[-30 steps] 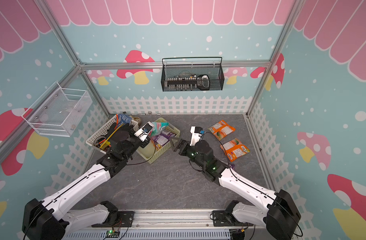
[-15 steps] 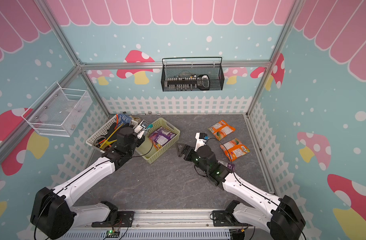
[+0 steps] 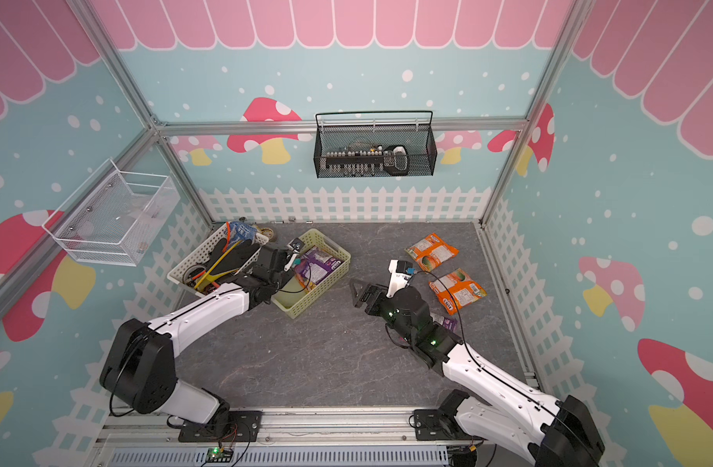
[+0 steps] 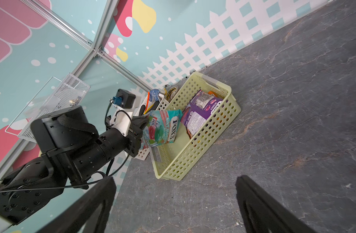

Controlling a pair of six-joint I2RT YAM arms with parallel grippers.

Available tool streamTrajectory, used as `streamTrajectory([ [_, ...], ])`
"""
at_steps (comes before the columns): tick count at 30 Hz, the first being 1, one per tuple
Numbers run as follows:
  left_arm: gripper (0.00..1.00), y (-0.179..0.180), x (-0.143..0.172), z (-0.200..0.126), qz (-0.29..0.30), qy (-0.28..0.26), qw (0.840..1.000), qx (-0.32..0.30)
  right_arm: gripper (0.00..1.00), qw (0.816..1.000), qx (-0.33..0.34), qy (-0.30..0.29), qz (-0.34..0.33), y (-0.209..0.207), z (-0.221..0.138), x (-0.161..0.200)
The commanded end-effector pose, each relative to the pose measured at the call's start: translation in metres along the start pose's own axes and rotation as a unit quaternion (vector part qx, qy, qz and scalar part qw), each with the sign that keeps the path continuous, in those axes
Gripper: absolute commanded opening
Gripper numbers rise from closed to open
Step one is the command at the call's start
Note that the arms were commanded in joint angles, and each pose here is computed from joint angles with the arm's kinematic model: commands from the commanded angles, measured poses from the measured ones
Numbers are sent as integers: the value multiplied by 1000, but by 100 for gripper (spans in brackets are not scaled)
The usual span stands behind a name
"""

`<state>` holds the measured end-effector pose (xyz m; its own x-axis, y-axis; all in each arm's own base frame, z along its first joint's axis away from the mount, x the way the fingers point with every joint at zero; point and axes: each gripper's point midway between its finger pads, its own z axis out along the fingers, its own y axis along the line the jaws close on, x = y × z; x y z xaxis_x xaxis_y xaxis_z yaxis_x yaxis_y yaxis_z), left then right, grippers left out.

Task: Put the candies in the basket
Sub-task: Place the candy in the basket.

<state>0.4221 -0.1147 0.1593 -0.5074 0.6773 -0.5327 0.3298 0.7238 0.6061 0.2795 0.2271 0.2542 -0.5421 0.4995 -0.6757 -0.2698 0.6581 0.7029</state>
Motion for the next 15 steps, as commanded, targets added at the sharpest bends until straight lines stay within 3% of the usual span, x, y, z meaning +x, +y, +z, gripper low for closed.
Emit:
streamTrajectory([
  [1, 4, -51, 13, 7, -34, 36, 994, 94, 99, 1000, 14, -7, -13, -7, -4, -3],
  [9, 19, -97, -3, 8, -76, 33, 976, 202, 99, 1000, 17, -8, -16, -8, -4, -3],
  [15, 30, -108, -5, 14, -89, 38, 968, 230, 98, 1000, 14, -3, -13, -6, -3, -2],
])
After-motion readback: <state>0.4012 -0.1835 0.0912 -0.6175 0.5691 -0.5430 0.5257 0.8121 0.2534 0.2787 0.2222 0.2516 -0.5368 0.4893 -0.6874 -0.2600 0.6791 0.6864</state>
